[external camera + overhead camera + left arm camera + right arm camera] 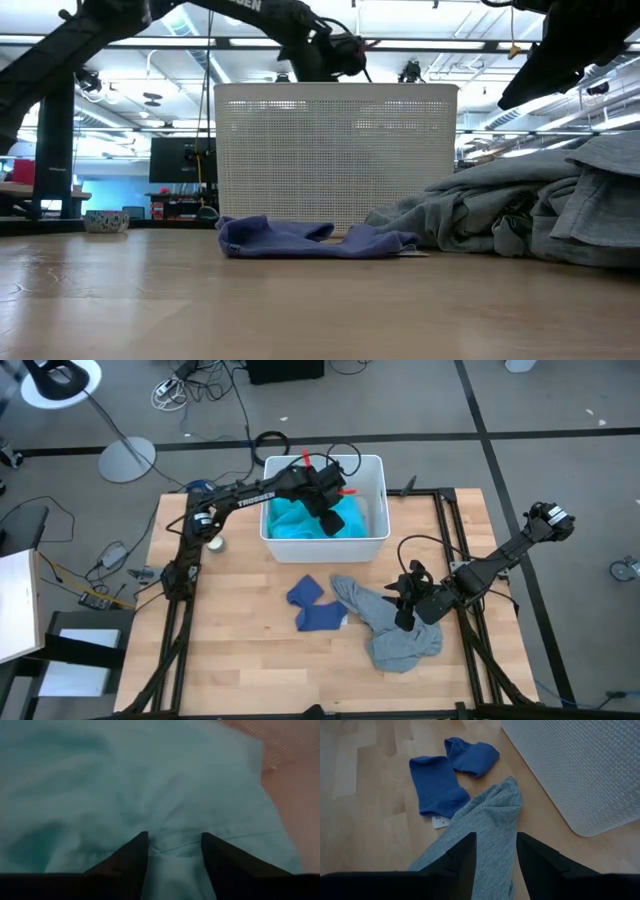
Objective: Sort clothes
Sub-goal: Put the blue shorts into the laundry bin, then put the blue sock into the laundry bin
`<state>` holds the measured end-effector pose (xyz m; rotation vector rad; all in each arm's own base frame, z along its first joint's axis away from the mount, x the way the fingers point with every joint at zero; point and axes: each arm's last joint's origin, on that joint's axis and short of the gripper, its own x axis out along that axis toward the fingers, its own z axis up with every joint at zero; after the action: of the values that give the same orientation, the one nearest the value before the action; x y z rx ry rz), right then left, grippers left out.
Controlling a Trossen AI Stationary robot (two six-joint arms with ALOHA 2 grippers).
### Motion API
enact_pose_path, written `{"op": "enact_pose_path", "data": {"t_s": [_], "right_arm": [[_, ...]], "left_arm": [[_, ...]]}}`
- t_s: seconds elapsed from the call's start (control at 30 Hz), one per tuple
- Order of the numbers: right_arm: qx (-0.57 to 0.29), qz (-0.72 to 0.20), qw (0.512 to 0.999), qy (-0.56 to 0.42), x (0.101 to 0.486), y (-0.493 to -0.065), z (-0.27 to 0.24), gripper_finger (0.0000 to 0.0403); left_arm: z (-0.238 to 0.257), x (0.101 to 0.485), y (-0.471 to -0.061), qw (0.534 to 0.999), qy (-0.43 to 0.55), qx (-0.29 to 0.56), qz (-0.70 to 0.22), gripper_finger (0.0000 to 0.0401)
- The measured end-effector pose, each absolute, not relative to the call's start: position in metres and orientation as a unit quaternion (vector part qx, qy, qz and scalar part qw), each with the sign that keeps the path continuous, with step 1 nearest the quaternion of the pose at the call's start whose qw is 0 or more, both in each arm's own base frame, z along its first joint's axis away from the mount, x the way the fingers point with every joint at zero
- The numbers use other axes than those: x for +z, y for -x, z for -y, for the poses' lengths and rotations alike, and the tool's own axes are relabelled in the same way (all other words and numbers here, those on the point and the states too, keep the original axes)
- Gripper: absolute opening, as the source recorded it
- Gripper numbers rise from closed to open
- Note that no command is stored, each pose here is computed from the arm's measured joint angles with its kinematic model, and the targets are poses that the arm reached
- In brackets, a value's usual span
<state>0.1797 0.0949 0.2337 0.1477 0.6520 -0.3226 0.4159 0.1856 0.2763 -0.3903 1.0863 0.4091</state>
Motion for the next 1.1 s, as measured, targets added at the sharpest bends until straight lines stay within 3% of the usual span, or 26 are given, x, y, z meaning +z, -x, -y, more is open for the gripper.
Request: {"op": "enact_pose_path", "data": {"t_s": [0.2, 0.53, 0.77, 1.1], "right_arm": [[-0.157, -0.319, 0.932, -0.072, 0.234, -0.18, -0.095, 0.0137], [-0.158, -0.32, 0.932, -0.071, 0.233, -0.179, -0.095, 0.0135], [-0.158, -0.32, 0.932, -0.071, 0.233, -0.18, -0.095, 0.0134], [-0.153, -0.317, 0.933, -0.08, 0.234, -0.18, -0.096, 0.0133]], "left_arm": [[-0.158, 0.334, -0.404, 0.826, 0.133, 0.193, -0.512, 0.0187], [-0.052, 0.409, -0.371, 0.868, 0.06, 0.151, -0.47, 0.0182], [0.034, 0.41, -0.35, 0.882, 0.006, 0.142, -0.449, 0.0182], [0.108, 0.337, -0.331, 0.917, 0.027, 0.104, -0.384, 0.0163]]}}
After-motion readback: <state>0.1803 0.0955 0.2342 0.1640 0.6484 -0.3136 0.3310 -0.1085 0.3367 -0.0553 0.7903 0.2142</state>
